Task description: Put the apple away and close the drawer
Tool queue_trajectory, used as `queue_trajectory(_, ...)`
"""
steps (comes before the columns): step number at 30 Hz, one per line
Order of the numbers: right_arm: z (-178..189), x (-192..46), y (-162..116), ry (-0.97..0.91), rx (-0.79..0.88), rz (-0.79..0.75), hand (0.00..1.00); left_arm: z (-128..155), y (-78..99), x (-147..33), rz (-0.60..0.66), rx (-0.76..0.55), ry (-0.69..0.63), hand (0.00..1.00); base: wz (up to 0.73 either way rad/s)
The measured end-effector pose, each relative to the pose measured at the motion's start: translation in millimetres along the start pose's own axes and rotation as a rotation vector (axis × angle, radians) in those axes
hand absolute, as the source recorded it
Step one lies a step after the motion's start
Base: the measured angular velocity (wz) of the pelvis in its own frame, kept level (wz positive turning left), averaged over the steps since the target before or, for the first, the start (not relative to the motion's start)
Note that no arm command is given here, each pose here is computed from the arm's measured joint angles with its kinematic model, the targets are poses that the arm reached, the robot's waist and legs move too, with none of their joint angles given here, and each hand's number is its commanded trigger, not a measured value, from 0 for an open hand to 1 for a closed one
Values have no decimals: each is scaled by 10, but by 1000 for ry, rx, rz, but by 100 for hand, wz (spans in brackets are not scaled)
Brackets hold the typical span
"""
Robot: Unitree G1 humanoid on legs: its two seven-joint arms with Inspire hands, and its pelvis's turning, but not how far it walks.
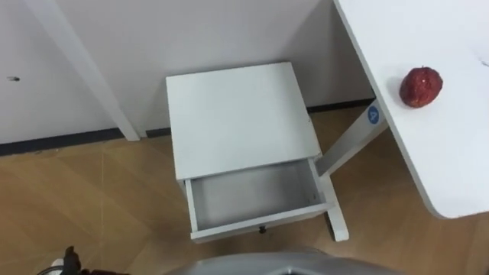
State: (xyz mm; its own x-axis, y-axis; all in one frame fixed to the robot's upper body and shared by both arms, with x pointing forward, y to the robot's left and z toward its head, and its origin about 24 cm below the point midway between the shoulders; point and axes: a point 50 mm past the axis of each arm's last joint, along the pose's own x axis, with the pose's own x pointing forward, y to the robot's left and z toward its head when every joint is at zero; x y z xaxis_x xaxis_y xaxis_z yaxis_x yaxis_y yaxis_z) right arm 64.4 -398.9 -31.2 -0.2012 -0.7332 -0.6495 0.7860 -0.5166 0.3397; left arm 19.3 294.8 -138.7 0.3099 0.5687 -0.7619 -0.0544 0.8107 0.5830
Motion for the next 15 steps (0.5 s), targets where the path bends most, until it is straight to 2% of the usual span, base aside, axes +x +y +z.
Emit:
queue_trajectory(6,342,-398,429,-343,-69,171,0,21,-21,1,-29,-1,-15,0,-2)
queue_trajectory(12,260,-808,665,-645,-270,377,0,32,-145,7,-81,45,-2,0,-6)
queue_trajectory(15,100,-933,718,-710,-394,511,0,42,-189,-2,-108,61,-10,0,0)
